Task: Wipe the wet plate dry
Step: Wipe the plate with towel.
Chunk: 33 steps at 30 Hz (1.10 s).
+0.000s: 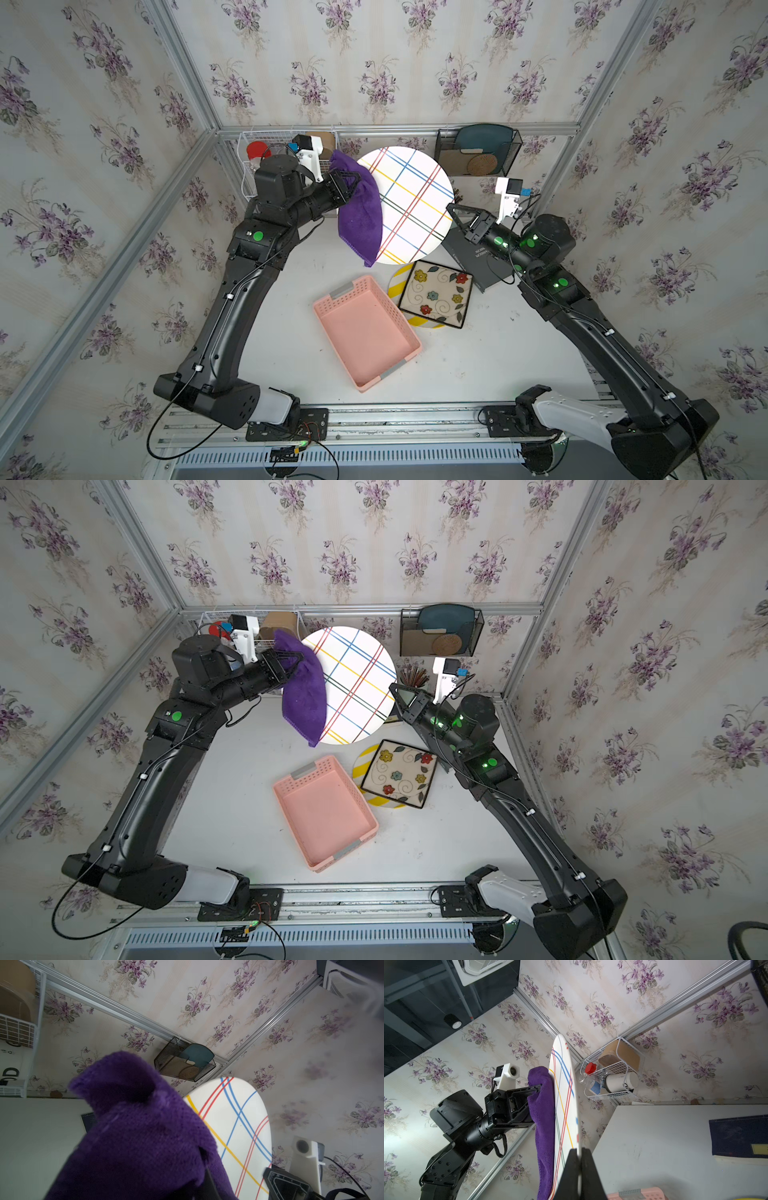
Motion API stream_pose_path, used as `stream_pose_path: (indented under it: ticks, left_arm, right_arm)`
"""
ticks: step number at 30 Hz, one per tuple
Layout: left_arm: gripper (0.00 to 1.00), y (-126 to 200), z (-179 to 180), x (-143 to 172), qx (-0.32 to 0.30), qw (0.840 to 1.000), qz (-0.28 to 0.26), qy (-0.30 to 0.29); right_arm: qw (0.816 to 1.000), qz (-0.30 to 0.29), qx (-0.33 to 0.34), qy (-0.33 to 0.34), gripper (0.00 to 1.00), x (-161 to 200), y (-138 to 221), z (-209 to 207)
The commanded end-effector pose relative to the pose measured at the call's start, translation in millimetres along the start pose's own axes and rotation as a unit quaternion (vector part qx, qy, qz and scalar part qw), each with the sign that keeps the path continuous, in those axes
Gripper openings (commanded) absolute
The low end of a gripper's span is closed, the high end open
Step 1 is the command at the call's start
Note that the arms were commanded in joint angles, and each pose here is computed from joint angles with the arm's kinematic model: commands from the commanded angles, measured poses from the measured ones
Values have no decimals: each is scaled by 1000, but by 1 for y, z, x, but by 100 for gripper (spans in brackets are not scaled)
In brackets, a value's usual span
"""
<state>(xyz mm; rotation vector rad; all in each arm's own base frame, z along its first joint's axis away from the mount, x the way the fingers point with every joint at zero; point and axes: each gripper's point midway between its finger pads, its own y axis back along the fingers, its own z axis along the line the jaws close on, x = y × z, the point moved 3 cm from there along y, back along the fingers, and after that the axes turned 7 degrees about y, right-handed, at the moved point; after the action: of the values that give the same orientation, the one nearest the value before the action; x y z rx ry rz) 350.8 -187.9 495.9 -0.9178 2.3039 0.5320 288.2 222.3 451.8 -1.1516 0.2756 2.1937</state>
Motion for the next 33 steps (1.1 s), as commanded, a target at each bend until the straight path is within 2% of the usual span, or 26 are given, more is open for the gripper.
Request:
stream_pose_path:
  ticks: [1,4,6,9,12,15,18,21,24,30,33]
  left_arm:
    - [0,-12,-28,28,87,993,69,-34]
    - [0,-18,-42,46,118,987,97,-50]
    - [0,-15,-41,46,111,988,97,-51]
    - [0,7,-39,26,88,993,53,-54]
    - [0,44,-51,-5,106,994,-2,-11]
    - [0,64,-55,-25,136,989,-30,46]
    - [0,63,-54,-30,181,978,-16,106]
    - [0,53,-55,-31,216,967,4,133]
    - [0,50,-57,-35,242,959,0,150]
    - [0,45,-92,-57,363,916,2,173]
    - [0,42,-111,-58,398,901,9,170]
  right_arm:
    - [998,8,-65,26,0,3,-8,31]
    - [997,-6,-70,10,0,-2,-10,32]
    - [998,-29,-54,0,0,-18,-7,20]
    - [997,-67,-43,-22,0,-48,8,-1]
    - [992,-117,-28,-38,0,-81,36,-23]
    - [985,-156,-44,-58,0,-105,59,-31]
    - [979,-172,-78,-72,0,-113,66,-24]
    - [972,-181,-125,-83,0,-116,69,-13]
    - [968,-180,-151,-87,0,-119,69,-5]
    - [976,-150,-135,-86,0,-106,56,-5]
    - [975,-141,-145,-87,0,-102,47,2]
